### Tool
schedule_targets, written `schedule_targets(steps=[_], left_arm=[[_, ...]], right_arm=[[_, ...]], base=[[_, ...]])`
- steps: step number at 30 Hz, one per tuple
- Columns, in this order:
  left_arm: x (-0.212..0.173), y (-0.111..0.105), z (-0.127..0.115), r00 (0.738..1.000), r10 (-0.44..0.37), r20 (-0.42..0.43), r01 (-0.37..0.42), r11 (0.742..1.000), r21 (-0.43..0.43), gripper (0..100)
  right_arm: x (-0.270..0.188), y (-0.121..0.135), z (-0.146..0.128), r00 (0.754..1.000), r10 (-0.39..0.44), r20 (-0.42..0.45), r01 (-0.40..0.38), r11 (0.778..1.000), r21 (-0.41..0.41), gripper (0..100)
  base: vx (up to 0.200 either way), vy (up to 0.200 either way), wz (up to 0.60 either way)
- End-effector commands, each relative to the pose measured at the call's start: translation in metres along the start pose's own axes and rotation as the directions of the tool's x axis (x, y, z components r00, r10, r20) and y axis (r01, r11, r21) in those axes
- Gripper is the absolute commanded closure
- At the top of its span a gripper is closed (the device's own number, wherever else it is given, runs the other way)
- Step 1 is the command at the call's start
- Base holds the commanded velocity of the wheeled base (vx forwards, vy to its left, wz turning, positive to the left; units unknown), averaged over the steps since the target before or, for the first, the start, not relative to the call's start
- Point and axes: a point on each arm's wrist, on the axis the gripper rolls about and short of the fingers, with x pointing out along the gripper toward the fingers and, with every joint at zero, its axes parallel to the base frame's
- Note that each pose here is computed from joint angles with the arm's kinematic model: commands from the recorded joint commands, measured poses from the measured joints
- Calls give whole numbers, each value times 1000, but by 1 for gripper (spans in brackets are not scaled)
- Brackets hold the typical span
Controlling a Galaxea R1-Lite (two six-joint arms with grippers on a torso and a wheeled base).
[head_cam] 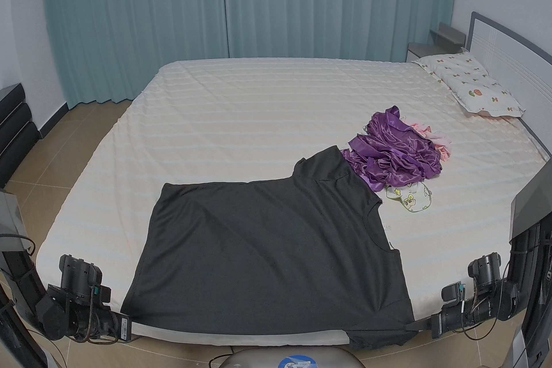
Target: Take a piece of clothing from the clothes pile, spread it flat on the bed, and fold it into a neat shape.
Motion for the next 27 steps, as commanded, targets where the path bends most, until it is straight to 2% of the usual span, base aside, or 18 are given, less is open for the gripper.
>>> schedule_targets(steps=[1, 7, 27], left_arm=[[-2, 0, -4, 1000, 1, -10, -1, 1000, 2, 100], [-3, 0, -9, 998, 0, -59, 2, 999, 32, 100], [-11, 0, -17, 991, 0, -134, 12, 996, 89, 100]], right_arm=[[-4, 4, -2, 1000, 3, -7, -3, 1000, 1, 100], [-9, 8, -3, 1000, -1, -21, 1, 1000, 10, 100], [-24, 16, -7, 999, -6, -52, 7, 1000, 9, 100]], base=[[0, 0, 0], [0, 0, 0], [0, 0, 0]])
